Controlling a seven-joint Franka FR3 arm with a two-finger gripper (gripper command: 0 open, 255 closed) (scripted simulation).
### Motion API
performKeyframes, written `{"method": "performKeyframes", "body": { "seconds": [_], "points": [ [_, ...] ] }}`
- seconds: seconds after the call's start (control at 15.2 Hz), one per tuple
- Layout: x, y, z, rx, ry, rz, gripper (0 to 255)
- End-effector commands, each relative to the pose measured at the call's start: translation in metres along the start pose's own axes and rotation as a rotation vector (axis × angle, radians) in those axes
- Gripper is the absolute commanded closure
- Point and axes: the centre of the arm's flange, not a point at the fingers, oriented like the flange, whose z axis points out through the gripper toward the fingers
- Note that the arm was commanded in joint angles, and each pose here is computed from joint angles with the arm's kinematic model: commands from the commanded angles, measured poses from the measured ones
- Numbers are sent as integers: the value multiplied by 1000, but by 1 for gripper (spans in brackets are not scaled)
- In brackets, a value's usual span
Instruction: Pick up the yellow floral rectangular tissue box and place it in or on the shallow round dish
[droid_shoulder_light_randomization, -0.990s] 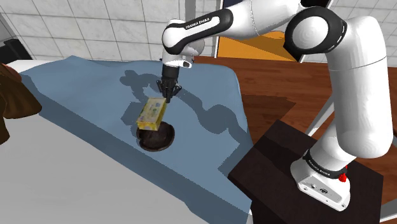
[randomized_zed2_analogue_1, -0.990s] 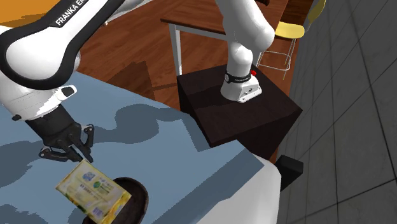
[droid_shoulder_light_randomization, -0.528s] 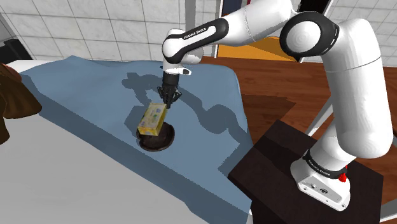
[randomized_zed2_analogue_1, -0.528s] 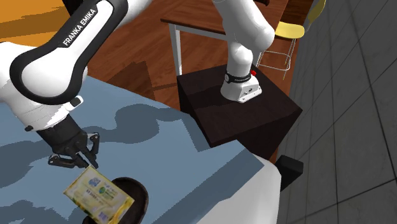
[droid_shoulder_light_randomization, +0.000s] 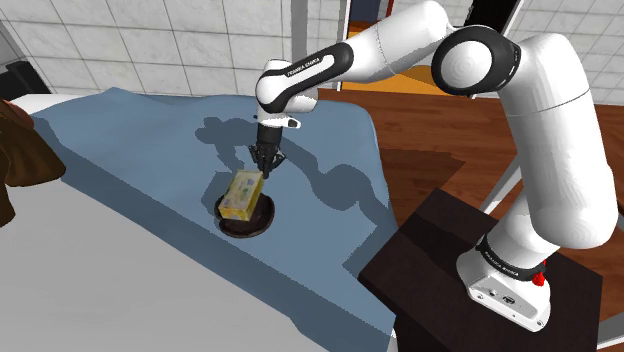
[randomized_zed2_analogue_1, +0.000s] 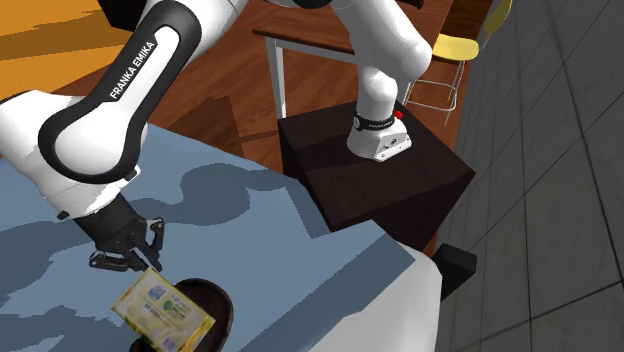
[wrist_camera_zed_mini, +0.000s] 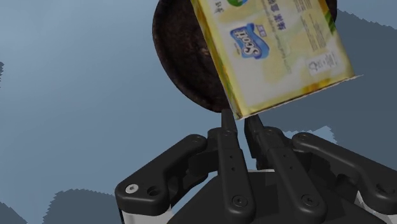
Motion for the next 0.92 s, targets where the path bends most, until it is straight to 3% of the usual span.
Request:
{"method": "performKeyframes", "body": {
  "seconds": [0.0,0.33,0.4,0.73,0.86],
  "points": [
    [0,0,1,1,0,0,255],
    [0,0,1,1,0,0,255],
    [0,0,1,1,0,0,0],
    [0,0,1,1,0,0,0],
    [0,0,-25,1,0,0,0]
  ]
}}
